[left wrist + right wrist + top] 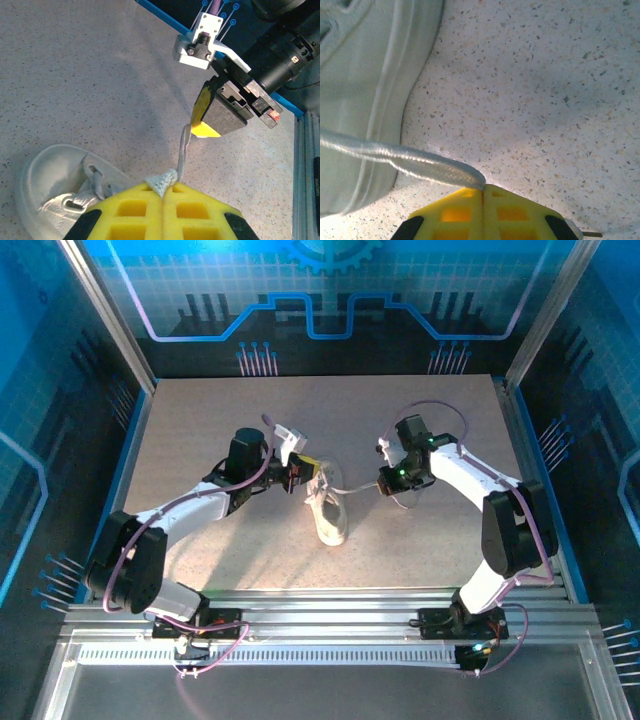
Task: Tie the shoes
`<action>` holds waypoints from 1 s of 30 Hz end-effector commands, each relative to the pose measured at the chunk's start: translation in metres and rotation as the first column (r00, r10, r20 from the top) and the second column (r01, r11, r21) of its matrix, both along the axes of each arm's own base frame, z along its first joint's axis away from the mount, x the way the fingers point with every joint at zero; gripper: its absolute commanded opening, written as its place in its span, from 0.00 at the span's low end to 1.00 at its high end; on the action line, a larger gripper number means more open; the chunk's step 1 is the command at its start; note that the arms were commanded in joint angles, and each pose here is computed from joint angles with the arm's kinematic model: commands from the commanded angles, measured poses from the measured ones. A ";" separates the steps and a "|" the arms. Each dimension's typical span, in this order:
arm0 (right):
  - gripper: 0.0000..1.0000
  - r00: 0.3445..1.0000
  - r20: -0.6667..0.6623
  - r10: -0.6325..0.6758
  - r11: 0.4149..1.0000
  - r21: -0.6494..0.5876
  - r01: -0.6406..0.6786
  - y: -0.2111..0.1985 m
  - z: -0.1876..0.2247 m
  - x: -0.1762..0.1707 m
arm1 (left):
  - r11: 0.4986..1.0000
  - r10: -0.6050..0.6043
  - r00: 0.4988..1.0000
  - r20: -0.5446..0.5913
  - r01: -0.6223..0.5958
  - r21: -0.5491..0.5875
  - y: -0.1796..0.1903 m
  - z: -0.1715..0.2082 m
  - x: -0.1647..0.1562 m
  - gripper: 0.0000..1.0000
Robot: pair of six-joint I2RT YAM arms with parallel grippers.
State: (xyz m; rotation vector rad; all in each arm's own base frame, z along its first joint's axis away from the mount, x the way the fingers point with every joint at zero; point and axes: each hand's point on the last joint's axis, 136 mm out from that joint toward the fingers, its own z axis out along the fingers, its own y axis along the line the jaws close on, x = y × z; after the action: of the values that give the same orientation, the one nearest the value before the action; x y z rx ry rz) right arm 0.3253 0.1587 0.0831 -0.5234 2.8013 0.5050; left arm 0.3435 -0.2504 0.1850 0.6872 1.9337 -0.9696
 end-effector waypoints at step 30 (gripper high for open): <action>0.57 0.773 0.591 0.229 0.931 0.098 -0.351 0.085 0.096 -0.008 | 0.990 -0.138 0.974 -0.181 0.139 -0.006 -0.028 0.008 0.004 0.00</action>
State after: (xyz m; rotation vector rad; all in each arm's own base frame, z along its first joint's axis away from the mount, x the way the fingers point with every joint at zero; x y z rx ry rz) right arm 0.3087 0.2206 0.1636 -0.8206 2.2596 0.5396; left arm 0.3532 -0.2715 0.1851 0.7262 2.0851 -1.0869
